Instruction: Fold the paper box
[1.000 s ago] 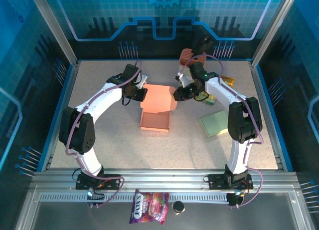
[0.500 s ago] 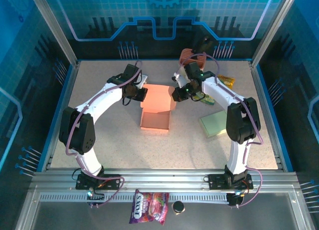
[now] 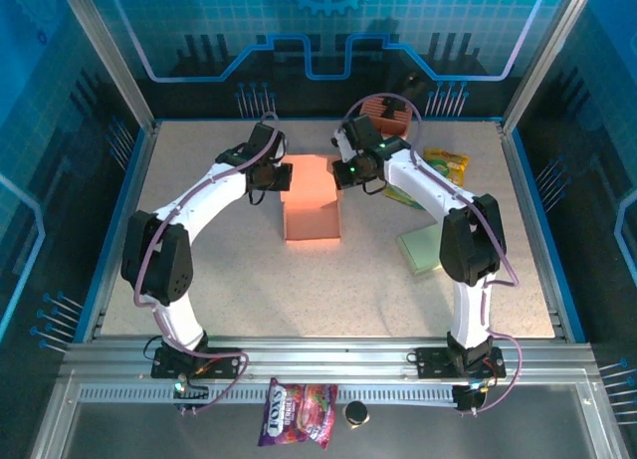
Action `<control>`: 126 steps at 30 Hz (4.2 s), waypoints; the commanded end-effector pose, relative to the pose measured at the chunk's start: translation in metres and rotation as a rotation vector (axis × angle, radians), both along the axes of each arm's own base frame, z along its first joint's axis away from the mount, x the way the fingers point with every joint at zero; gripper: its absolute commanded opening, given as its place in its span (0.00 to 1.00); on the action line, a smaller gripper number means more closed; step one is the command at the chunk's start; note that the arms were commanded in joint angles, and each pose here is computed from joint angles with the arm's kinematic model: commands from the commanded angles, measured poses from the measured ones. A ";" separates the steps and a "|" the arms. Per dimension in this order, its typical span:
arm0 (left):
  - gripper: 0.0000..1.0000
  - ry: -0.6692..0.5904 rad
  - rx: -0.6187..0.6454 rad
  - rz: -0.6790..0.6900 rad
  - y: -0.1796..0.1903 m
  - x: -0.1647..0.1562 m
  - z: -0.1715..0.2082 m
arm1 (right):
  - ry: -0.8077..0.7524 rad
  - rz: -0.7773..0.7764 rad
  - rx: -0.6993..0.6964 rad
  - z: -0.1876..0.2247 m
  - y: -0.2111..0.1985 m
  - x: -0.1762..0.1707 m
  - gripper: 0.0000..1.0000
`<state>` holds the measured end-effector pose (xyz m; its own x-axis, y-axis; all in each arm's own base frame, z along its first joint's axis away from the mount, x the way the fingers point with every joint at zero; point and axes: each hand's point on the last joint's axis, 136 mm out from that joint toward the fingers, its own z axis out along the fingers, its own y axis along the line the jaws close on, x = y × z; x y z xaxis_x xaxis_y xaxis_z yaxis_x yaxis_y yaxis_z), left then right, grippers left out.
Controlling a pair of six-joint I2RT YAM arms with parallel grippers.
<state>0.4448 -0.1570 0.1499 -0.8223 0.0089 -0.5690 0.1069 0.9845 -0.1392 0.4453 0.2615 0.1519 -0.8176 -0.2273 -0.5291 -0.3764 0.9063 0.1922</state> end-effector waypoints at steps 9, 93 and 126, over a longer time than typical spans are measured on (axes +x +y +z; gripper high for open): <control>0.00 -0.266 -0.219 0.102 -0.010 0.067 0.026 | -0.307 -0.150 0.243 0.033 0.045 0.070 0.00; 0.03 -0.431 -0.221 0.164 -0.014 0.017 -0.056 | 0.033 -0.716 0.611 0.072 -0.024 -0.052 0.60; 0.05 -0.447 -0.031 0.147 -0.044 -0.023 -0.061 | 0.566 -1.266 0.743 0.015 0.024 -0.025 0.43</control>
